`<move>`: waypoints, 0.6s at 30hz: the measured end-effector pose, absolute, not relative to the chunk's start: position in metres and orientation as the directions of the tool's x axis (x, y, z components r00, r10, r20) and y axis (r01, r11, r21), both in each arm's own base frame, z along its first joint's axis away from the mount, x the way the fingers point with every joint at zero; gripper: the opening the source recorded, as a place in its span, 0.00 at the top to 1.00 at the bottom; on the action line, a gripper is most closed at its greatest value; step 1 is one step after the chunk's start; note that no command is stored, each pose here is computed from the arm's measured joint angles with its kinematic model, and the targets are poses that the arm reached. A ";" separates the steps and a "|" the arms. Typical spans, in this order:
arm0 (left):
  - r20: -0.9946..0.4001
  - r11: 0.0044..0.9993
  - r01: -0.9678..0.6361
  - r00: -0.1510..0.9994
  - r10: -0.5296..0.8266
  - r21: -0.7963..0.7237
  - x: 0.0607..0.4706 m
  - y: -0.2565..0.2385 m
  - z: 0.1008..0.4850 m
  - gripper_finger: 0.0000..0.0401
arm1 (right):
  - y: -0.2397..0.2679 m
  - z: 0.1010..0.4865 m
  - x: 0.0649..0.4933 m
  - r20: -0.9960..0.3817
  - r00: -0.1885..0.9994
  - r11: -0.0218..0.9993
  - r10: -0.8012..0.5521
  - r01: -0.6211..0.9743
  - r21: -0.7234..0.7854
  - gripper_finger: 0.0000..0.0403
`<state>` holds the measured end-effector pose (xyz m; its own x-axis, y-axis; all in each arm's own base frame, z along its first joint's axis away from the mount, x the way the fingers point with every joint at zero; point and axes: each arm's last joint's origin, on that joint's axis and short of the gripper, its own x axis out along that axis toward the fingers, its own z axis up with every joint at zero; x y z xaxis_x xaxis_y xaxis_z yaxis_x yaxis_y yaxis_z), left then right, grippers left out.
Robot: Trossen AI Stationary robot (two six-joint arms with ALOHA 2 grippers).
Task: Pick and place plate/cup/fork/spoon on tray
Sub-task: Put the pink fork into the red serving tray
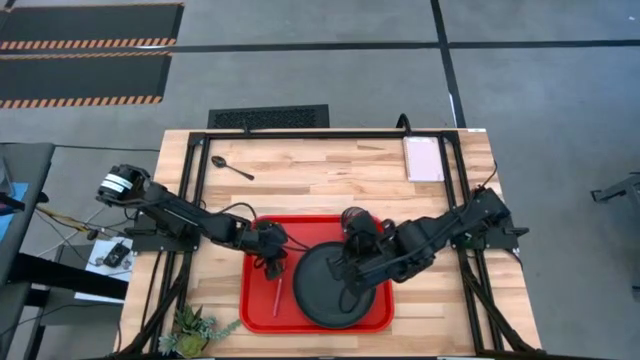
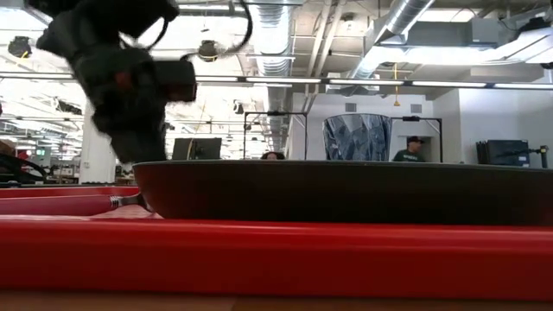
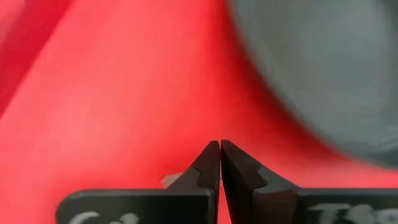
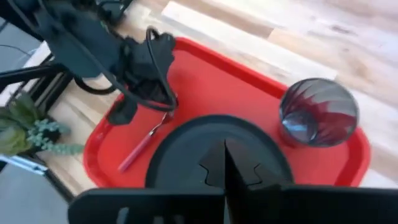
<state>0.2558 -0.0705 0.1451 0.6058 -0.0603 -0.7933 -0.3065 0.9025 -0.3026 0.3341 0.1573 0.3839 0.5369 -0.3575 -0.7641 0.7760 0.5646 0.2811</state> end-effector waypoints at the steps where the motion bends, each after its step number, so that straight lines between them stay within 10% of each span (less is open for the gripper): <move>1: -0.783 0.902 -0.303 0.619 -0.061 -0.309 0.256 -0.070 0.152 1.00 | 0.158 0.384 0.334 -0.766 0.538 0.569 -0.350 0.773 0.283 0.97; 8: -0.731 0.917 -0.314 0.681 0.038 -0.245 0.225 -0.063 0.198 1.00 | 0.158 0.387 0.335 -0.754 0.559 0.564 -0.344 0.765 0.310 0.97; 18: -0.768 0.925 -0.212 0.630 -0.117 -0.315 0.213 -0.084 0.163 1.00 | 0.159 0.389 0.339 -0.736 0.593 0.567 -0.327 0.746 0.349 0.97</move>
